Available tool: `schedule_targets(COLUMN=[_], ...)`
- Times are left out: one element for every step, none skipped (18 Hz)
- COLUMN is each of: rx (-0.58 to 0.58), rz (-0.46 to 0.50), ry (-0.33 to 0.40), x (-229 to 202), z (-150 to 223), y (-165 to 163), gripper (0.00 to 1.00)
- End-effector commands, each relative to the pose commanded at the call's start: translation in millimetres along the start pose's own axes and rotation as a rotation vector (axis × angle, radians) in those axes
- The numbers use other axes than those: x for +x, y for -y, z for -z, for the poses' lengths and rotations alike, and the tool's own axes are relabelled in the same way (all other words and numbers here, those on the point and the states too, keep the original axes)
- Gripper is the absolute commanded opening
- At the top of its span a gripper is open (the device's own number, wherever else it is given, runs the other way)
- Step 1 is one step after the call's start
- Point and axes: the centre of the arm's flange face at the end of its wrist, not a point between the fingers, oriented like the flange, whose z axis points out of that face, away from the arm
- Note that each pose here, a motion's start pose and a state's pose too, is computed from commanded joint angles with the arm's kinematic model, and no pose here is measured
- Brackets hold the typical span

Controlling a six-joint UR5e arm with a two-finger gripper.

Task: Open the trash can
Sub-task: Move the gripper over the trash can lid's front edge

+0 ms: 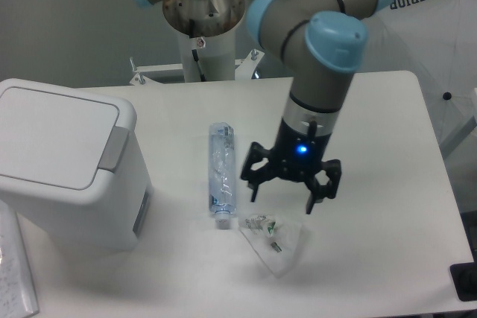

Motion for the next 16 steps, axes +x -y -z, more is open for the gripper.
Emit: schedule_targets(rx=[0.023, 0.039, 0.051, 0.063, 0.070, 0.070, 0.069, 0.067, 0.064, 0.057, 0.056, 0.052, 0.045, 0.035, 0.029, 0.025], rz=[-0.004, -0.008, -0.010, -0.001, 0.010, 0.020, 0.026, 0.026, 0.017, 0.011, -0.006, -0.027, -0.040, -0.046, -0.052, -0.056], ry=[-0.017, -0.030, -0.038, -0.050, -0.055, -0.056, -0.055, -0.059, -0.066, -0.077, -0.088, -0.100, -0.112, -0.118, -0.124, -0.126], x=[5.9, 12.0, 16.9, 21.8, 24.8, 26.6, 27.3, 33.0, 40.9, 48.6, 62.5, 78.1, 91.2, 98.7, 108.3, 117.2], z=[7.8, 14.5, 21.4, 25.7, 29.3, 30.2, 31.3, 32.2, 29.3, 25.2, 23.7, 21.6, 18.5, 14.3, 14.4, 17.3], y=[2.7, 4.5, 5.6, 6.4, 6.5, 6.3, 5.8, 5.2, 5.2, 4.9, 6.0, 7.0, 4.8, 0.2, -4.5, -14.7], gripper=[1.00, 1.00, 1.00, 1.00, 1.00, 1.00, 1.00, 1.00, 1.00, 1.00, 1.00, 1.00, 1.00, 1.00, 1.00, 1.00])
